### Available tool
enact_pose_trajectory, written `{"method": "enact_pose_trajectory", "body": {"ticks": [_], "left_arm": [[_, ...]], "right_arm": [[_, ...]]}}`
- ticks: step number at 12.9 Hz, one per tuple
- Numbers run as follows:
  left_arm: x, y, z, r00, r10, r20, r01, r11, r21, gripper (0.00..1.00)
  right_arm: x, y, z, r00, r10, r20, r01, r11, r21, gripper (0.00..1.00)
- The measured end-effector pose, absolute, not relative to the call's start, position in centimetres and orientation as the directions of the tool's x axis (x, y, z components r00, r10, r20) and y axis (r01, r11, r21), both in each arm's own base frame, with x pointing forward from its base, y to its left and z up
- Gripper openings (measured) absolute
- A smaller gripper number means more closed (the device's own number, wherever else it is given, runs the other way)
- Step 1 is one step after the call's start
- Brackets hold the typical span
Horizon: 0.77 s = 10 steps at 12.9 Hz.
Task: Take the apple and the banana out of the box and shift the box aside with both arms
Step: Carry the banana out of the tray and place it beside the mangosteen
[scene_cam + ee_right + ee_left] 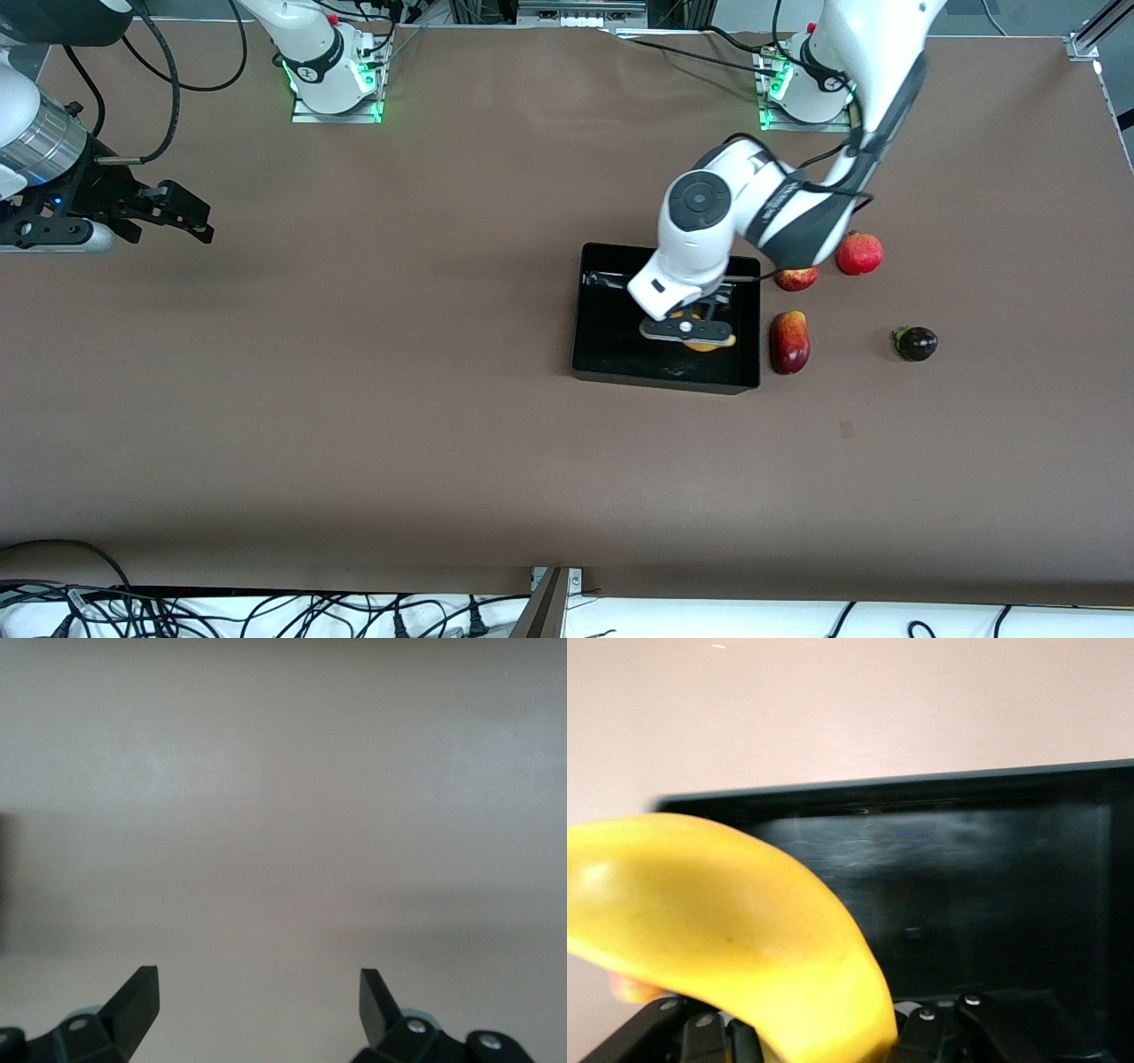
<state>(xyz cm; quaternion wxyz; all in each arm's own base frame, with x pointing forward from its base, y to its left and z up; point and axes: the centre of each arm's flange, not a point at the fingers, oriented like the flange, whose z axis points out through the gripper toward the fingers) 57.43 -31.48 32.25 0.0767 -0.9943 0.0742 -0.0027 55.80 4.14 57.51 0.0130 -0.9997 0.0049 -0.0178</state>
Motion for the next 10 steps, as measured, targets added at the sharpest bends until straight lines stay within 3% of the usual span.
{"method": "enact_pose_trajectory", "body": {"ticks": [5,10], "left_arm": [[62.3,-16.3,30.8,0.945,-0.296,-0.139,-0.315,-0.938,-0.147,0.0],[64.1,-3.2,22.1,0.884,-0.42,-0.204,-0.431,-0.902,-0.011,0.0]], "right_arm": [[55.8,5.0,57.5,0.999,0.006,0.04,0.007,-1.0,-0.026,1.0],[57.3,5.5,53.5,0.999,0.019,-0.025,0.019,-0.999,-0.031,1.0]]}}
